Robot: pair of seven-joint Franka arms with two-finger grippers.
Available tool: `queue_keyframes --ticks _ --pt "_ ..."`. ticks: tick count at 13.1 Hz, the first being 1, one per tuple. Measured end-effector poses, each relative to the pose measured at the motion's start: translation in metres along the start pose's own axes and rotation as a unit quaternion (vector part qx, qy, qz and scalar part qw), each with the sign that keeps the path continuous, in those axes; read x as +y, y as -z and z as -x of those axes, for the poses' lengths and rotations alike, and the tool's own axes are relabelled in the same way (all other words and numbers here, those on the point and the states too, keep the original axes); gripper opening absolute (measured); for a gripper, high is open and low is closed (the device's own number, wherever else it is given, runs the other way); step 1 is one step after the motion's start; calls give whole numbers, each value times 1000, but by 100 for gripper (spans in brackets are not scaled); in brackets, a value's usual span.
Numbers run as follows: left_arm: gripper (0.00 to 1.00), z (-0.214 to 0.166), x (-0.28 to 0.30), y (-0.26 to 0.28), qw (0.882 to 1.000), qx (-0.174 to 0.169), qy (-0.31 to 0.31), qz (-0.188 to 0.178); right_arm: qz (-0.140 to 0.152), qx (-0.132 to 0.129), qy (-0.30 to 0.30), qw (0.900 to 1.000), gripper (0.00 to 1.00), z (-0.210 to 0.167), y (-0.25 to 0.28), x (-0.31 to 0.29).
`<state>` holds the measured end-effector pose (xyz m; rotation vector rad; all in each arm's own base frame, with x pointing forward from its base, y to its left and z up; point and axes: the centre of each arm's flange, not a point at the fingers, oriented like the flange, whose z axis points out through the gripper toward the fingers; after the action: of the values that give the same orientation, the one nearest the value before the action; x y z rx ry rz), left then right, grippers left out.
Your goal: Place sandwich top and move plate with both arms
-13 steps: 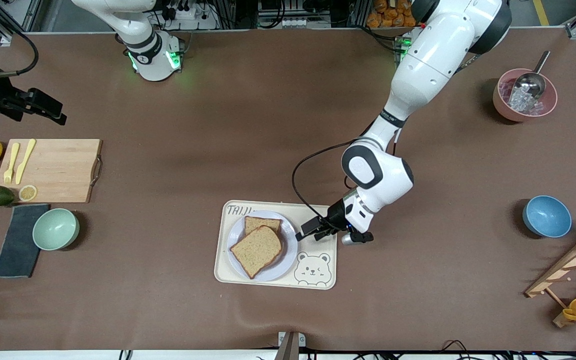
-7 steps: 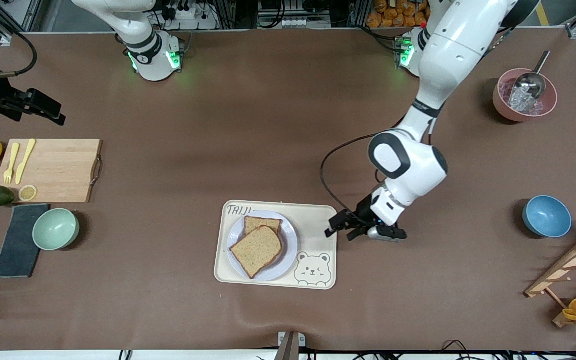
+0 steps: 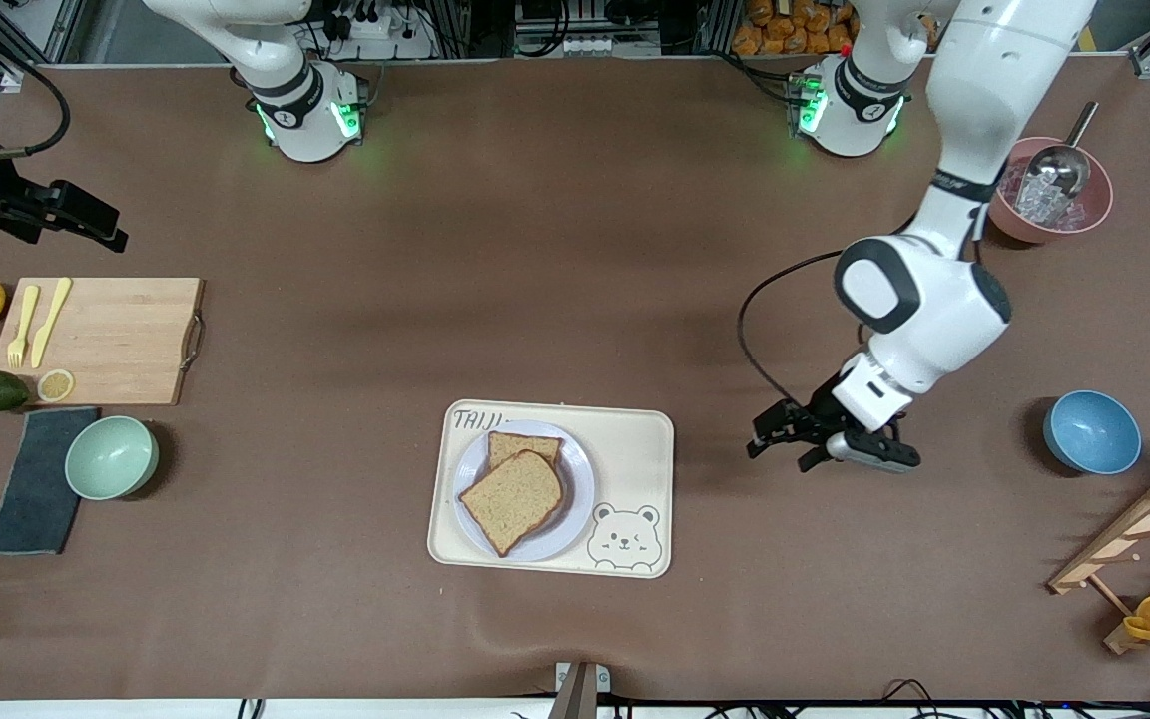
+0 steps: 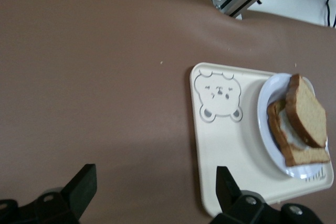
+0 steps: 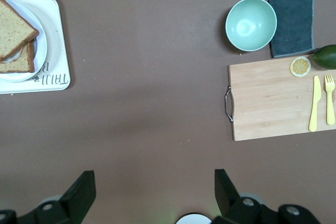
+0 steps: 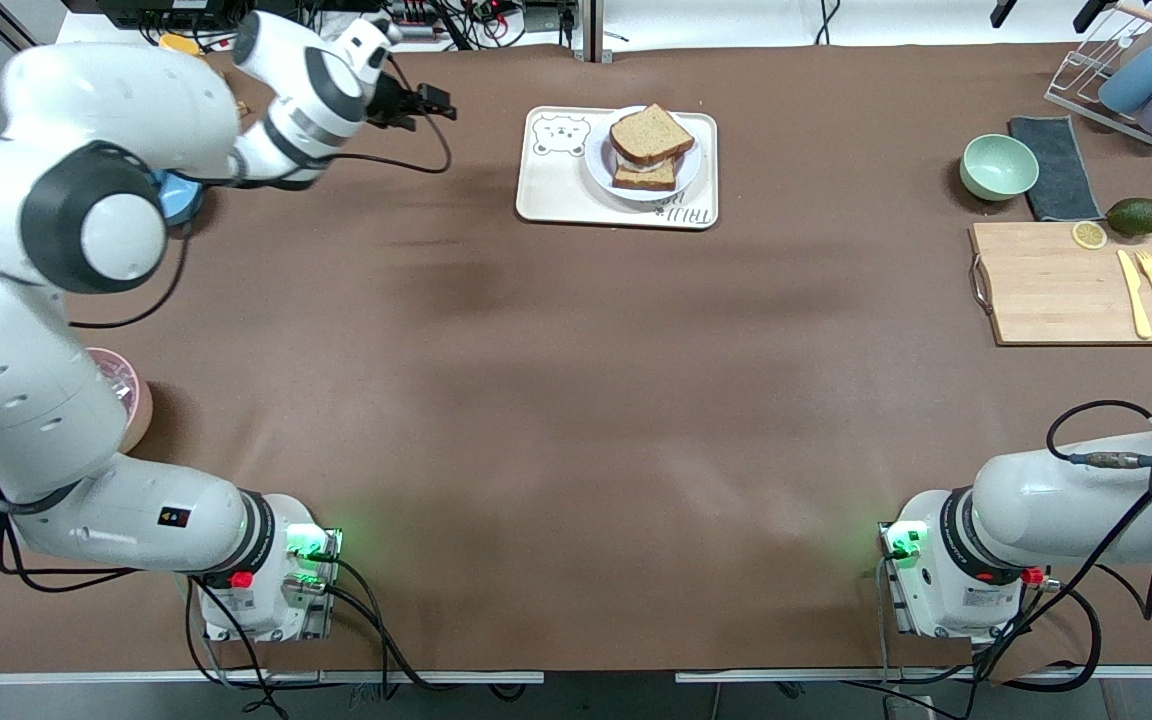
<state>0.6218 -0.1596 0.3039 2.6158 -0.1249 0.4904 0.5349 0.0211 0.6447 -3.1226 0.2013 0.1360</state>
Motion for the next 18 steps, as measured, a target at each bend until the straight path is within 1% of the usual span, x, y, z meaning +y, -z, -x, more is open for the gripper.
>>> queue_keyframes --ticks 2,3,5,7,9,11,14,16,18 --pt "100 -6 -21 53 998 -49 -39 -15 -6 -2 -8 1000 100 -1 0 8" --pt "100 -9 -33 84 995 -76 -57 -27 -13 -4 -14 1000 100 -2 0 14" --pt "100 -11 -50 145 988 -118 -75 -64 -23 -5 -24 999 100 -3 0 24" --pt "100 -13 -41 187 980 -152 -77 -106 -24 -7 -24 999 100 -3 0 25" --pt "100 -21 -20 218 972 -175 -61 -142 -24 -8 -24 999 100 -2 0 25" --pt "100 -34 0 245 968 -183 -38 -167 -25 -8 -23 999 100 -2 1 24" --pt "100 -51 21 288 968 -166 -8 -190 -25 -5 -21 999 100 1 4 22" --pt "100 -60 35 318 970 -142 -8 -198 -26 -1 -20 999 100 0 5 20" --pt "100 -62 55 341 969 -145 -16 -197 -27 1 -19 999 100 -1 4 20"
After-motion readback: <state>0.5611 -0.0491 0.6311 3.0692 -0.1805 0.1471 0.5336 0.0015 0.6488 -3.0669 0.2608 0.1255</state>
